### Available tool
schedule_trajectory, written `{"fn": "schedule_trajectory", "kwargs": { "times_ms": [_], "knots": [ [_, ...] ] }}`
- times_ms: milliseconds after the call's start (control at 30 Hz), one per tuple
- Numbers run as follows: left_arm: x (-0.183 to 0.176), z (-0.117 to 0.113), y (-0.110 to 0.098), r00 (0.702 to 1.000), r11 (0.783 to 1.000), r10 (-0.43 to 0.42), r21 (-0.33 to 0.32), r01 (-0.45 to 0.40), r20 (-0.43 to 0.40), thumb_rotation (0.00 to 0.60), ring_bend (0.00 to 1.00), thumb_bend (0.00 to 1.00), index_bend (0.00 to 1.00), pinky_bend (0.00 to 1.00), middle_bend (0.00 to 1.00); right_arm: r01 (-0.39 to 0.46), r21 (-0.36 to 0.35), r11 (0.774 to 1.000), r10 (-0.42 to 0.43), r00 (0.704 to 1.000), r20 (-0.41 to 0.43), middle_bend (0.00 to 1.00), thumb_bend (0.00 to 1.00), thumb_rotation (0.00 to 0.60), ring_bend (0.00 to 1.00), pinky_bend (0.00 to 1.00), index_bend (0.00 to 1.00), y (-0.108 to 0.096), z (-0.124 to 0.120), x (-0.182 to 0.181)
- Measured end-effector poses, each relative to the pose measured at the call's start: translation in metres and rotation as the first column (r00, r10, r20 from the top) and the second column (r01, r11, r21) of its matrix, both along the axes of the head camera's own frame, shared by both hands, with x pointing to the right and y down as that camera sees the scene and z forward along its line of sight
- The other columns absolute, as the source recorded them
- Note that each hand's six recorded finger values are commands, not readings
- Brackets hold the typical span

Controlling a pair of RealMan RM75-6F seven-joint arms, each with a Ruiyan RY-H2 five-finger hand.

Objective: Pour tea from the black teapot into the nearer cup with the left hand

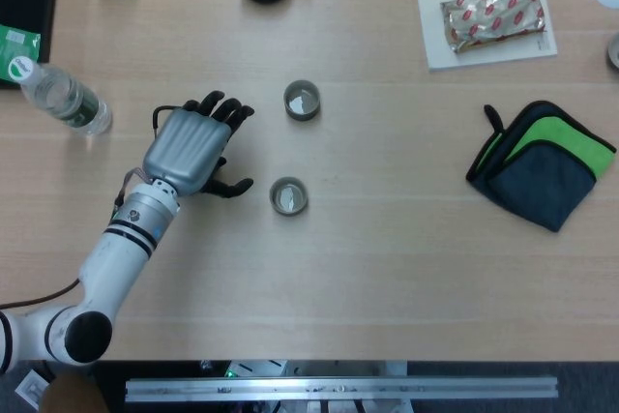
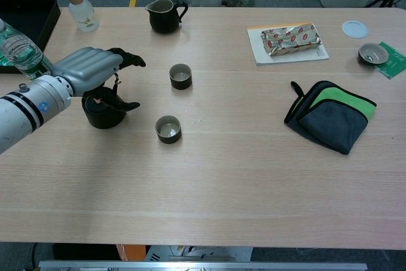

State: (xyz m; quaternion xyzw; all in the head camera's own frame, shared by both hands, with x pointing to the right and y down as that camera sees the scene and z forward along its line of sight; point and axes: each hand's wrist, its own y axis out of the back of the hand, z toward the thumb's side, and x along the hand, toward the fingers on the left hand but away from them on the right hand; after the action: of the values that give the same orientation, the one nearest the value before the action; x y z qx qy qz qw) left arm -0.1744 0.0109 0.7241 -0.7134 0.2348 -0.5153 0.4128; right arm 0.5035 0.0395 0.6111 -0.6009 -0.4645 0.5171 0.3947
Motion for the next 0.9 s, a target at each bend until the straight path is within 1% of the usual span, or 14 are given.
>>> {"fn": "schedule_trajectory", "kwargs": {
  "times_ms": [233,467,600,767,900],
  "knots": [
    [-0.004,0.009,-0.011,0.999,1.0,-0.02,-0.008,0.02,0.045,0.332,0.09,0.19,0.13,0.26,0.14,-0.005,-0.001,1.0,0.005,1.0,0.001,0.37,0.01,0.6,0.29,0.32,0.27,0.001,0.0,0.002],
    [-0.01,0.016,-0.02,0.995,0.999,-0.036,-0.02,0.038,0.092,0.291,0.09,0.19,0.13,0.26,0.14,-0.009,-0.001,1.0,0.009,1.0,0.001,0.37,0.01,0.6,0.29,0.32,0.27,0.002,0.0,0.004],
    [-0.013,0.018,-0.022,0.992,0.999,-0.037,-0.033,0.041,0.121,0.251,0.09,0.19,0.13,0.25,0.14,-0.009,-0.002,1.0,0.009,1.0,0.001,0.37,0.01,0.6,0.29,0.32,0.27,0.002,0.001,0.004],
    [-0.015,0.019,-0.026,0.988,0.998,-0.031,-0.042,0.037,0.148,0.24,0.09,0.19,0.13,0.24,0.14,-0.01,0.0,1.0,0.01,1.0,0.001,0.37,0.01,0.6,0.29,0.32,0.27,0.002,0.001,0.004],
    [-0.016,0.021,-0.027,0.988,0.998,-0.034,-0.055,0.042,0.149,0.237,0.09,0.19,0.14,0.23,0.14,-0.011,-0.001,1.0,0.011,1.0,0.001,0.37,0.01,0.6,0.29,0.32,0.27,0.003,0.001,0.004]
  ]
}}
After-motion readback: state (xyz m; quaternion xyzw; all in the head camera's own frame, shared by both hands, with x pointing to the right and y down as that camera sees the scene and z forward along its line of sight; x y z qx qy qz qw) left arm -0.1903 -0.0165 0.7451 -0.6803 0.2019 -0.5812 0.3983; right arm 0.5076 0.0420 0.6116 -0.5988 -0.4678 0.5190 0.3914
